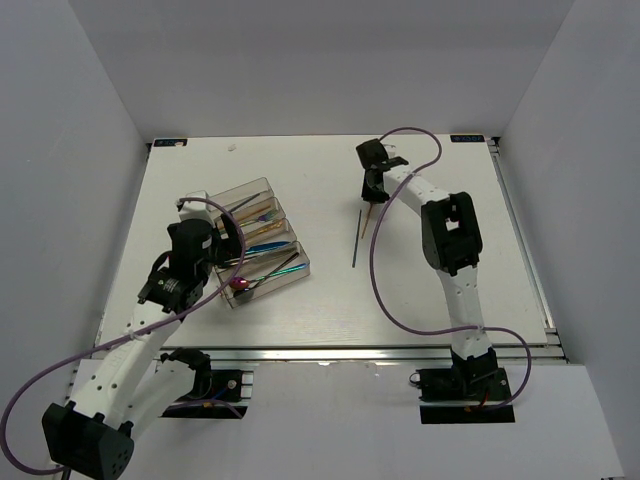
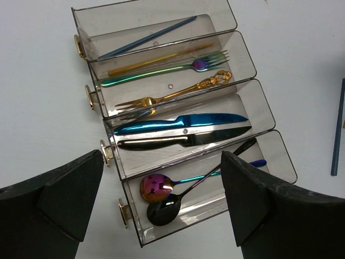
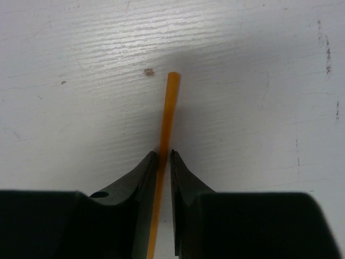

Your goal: Sort the eating utensils into containers

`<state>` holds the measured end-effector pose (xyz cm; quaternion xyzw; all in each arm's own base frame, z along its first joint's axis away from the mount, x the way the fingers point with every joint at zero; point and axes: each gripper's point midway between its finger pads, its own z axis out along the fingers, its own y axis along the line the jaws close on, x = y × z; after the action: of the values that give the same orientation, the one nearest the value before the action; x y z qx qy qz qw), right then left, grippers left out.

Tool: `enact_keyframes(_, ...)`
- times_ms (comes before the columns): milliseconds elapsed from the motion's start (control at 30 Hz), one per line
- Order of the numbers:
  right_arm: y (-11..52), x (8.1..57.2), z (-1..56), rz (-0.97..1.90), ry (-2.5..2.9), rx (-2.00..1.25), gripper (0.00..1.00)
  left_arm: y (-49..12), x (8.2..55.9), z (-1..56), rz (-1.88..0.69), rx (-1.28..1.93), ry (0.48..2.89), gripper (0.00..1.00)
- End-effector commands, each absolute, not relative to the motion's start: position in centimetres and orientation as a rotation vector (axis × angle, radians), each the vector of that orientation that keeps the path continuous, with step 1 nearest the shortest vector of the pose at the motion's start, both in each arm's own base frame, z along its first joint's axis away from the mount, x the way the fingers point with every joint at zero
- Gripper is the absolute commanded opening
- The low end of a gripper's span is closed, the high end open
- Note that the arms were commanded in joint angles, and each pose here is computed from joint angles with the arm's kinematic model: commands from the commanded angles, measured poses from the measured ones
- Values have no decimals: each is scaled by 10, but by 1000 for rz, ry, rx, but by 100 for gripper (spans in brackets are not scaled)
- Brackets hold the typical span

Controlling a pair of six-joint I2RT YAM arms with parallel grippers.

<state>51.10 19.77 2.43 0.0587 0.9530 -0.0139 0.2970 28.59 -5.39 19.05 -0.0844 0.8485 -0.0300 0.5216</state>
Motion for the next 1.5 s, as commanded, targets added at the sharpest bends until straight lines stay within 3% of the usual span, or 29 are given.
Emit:
enact_keyframes(0,178,499,2,-78,2617,189,20,-58,283,196,-113,-192,2013,98)
enact_keyframes(200,160,486,2,-78,2642,190,0,-62,281,194,-137,-188,2022,98)
enact_keyframes(300,176,481,43,96,2565,65,0,-75,282,197,-229,-203,2028,98)
enact_keyframes(400,191,450,54,292,2521,-80,0,-113,281,209,-491,-151,1979,98)
enact_keyframes(433,200,455,100,382,2373,-110,0,-137,282,228,-691,-175,1907,98)
enact_keyframes(500,210,422,104,516,2346,-193,0,-155,278,227,-848,-179,1855,98)
enact_keyframes(633,236,370,175,815,2123,-334,0,-194,276,270,-1220,-148,1616,98)
enact_keyframes(833,274,290,225,1219,1882,-443,0,-243,265,293,-1424,-14,1504,98)
enact_keyframes(1267,325,235,271,1336,1784,-593,0,-280,268,273,-1350,118,1622,91)
enact_keyframes(1467,339,225,275,1360,1754,-639,0,-279,275,267,-1304,111,1653,75)
